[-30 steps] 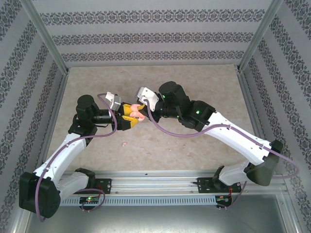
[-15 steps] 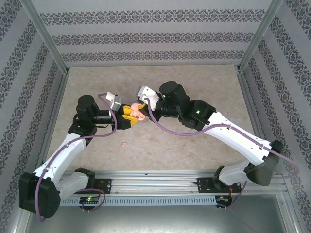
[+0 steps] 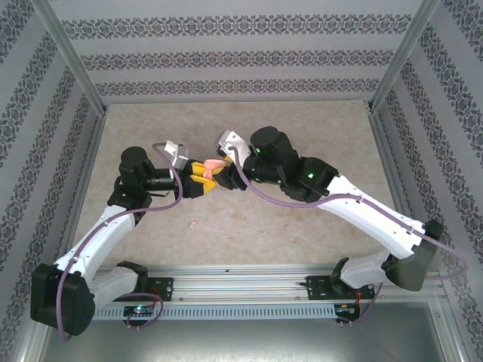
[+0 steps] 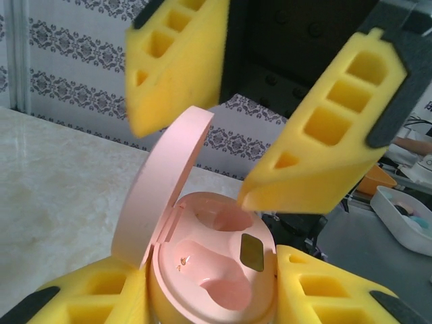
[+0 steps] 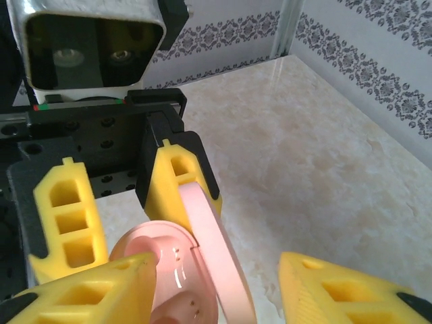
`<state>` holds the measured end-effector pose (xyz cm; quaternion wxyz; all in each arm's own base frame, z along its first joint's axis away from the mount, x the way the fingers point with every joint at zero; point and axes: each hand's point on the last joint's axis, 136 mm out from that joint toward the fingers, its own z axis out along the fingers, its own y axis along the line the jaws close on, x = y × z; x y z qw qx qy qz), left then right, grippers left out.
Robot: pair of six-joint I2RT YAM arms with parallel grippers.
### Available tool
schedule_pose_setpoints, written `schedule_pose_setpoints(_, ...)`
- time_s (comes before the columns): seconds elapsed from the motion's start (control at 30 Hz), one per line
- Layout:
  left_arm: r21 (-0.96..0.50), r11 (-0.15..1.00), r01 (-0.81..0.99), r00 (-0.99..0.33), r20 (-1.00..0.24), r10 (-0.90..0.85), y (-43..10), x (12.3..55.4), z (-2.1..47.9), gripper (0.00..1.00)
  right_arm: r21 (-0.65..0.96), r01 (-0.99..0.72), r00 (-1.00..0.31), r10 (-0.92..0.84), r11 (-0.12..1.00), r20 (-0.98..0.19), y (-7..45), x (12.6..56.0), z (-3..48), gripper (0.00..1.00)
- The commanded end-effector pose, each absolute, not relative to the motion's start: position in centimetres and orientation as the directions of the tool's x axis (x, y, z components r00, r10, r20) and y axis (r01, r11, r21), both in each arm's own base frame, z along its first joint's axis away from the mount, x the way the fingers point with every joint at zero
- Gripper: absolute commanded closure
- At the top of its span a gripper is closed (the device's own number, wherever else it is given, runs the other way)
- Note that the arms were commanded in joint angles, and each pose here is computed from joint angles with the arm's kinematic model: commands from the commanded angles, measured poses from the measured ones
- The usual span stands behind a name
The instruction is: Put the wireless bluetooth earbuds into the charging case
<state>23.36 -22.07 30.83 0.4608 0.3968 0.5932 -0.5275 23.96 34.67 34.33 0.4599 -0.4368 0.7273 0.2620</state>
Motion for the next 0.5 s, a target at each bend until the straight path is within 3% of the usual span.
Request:
schedule_pose_setpoints(0.0, -0.228, 0.165, 0.96, -0.225, -0.974, -0.036, -21.7, 24.4, 31.7, 0.68, 0.076, -0.822, -0.294, -0.307, 0.565, -0.905, 33.3, 23.9, 34.9, 0.47)
schedule_pose_setpoints(0.47, -0.317, 0.319, 0.893, -0.328, -0.944, -0.021, -20.4, 27.4, 28.7, 0.69, 0.321, -0.704, -0.525, -0.16, 0.633, -0.836, 32.2, 23.0, 34.9, 0.45)
